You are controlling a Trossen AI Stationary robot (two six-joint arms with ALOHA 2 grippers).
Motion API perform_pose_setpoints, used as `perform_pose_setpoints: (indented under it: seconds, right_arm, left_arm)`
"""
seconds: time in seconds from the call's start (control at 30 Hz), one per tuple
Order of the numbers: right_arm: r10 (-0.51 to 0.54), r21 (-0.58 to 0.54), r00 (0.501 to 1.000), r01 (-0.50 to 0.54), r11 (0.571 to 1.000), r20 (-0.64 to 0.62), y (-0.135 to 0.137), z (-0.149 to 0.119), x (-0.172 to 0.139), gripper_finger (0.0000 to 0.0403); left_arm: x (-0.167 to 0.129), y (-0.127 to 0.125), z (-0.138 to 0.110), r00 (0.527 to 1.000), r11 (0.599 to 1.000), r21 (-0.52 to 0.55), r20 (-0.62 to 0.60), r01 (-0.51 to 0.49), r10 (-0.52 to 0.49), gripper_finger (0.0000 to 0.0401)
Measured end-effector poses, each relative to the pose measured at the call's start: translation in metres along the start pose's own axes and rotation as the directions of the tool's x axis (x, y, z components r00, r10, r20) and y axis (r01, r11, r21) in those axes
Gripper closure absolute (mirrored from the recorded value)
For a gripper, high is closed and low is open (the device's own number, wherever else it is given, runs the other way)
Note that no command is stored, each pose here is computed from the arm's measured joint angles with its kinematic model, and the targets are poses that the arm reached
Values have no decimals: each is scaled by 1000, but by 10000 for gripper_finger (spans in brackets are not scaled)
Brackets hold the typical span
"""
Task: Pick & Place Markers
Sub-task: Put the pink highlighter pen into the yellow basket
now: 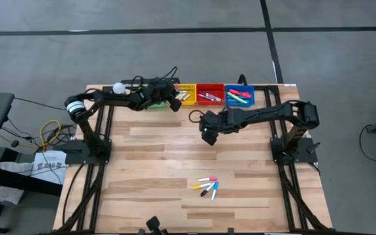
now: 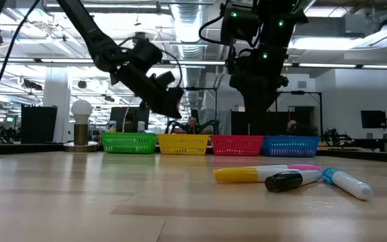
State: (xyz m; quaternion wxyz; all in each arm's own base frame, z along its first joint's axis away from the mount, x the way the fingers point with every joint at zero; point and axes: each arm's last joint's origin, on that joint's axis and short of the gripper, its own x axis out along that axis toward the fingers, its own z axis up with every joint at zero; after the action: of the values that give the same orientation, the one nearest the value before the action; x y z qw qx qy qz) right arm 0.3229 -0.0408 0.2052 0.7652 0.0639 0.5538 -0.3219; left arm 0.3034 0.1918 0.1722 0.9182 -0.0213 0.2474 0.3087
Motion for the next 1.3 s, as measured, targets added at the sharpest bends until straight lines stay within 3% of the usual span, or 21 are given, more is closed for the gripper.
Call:
perform_pose_setpoints:
  seconds: [0.57, 0.9, 1.07, 1.3]
  right_arm:
    - [26, -8, 999, -26, 1000, 44, 9, 0, -5, 165]
    - [25, 20, 999, -26, 999, 43, 11, -1, -6, 165]
    - [32, 24, 998, -33, 999, 44, 14, -2, -7, 165]
    - [59, 11, 996, -59, 998, 62, 20, -3, -10, 165]
  left_arm:
    - [1, 3, -1, 1000, 998, -57, -9, -30, 29, 309]
    - [0, 0, -5, 998, 988, -150, -58, -24, 16, 264]
    - [-22, -10, 8, 991, 970, -222, -69, 97, -115, 254]
    - [-86, -28, 31, 959, 943, -175, 58, 282, -276, 260]
